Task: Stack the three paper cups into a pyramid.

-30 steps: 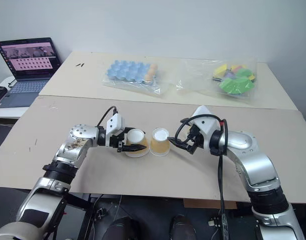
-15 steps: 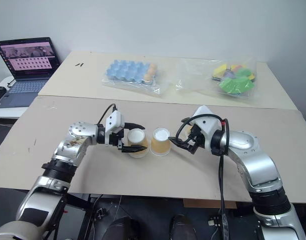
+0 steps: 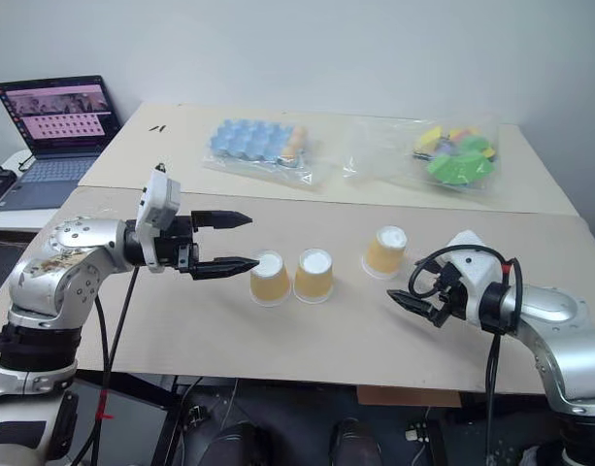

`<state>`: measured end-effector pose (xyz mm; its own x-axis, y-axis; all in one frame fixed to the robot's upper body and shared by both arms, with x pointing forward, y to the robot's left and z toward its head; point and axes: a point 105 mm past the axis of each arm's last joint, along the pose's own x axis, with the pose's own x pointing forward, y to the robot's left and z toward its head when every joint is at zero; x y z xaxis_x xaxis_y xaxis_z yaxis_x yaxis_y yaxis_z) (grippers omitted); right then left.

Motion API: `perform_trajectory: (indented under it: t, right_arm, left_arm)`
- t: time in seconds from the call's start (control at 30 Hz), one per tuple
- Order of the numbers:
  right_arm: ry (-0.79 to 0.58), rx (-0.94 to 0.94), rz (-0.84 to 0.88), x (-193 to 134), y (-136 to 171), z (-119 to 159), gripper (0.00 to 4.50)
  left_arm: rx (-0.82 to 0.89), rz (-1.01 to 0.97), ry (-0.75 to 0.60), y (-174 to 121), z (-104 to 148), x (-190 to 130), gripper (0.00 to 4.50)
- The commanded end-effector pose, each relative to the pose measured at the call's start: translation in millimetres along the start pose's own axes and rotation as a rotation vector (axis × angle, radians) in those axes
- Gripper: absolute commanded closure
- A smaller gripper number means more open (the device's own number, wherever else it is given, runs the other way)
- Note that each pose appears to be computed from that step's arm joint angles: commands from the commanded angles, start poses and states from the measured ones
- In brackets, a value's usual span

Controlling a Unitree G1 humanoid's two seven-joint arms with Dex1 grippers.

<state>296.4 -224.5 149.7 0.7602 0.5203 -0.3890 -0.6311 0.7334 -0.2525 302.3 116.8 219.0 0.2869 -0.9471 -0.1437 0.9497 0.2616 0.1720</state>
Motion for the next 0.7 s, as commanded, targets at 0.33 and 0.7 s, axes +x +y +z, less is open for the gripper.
perform_trajectory:
  t: [0.33,0.7]
  right_arm:
    - [-0.108,0.039,-0.134,44.1,-33.5,12.9,0.00]
    - [-0.232,0.068,-0.058,65.4,-27.5,50.2,0.00]
  left_arm:
    - [0.050,0.018,-0.008,-12.4,19.9,-4.6,0.06]
    - [0.044,0.013,0.041,-14.2,11.8,-10.6,0.06]
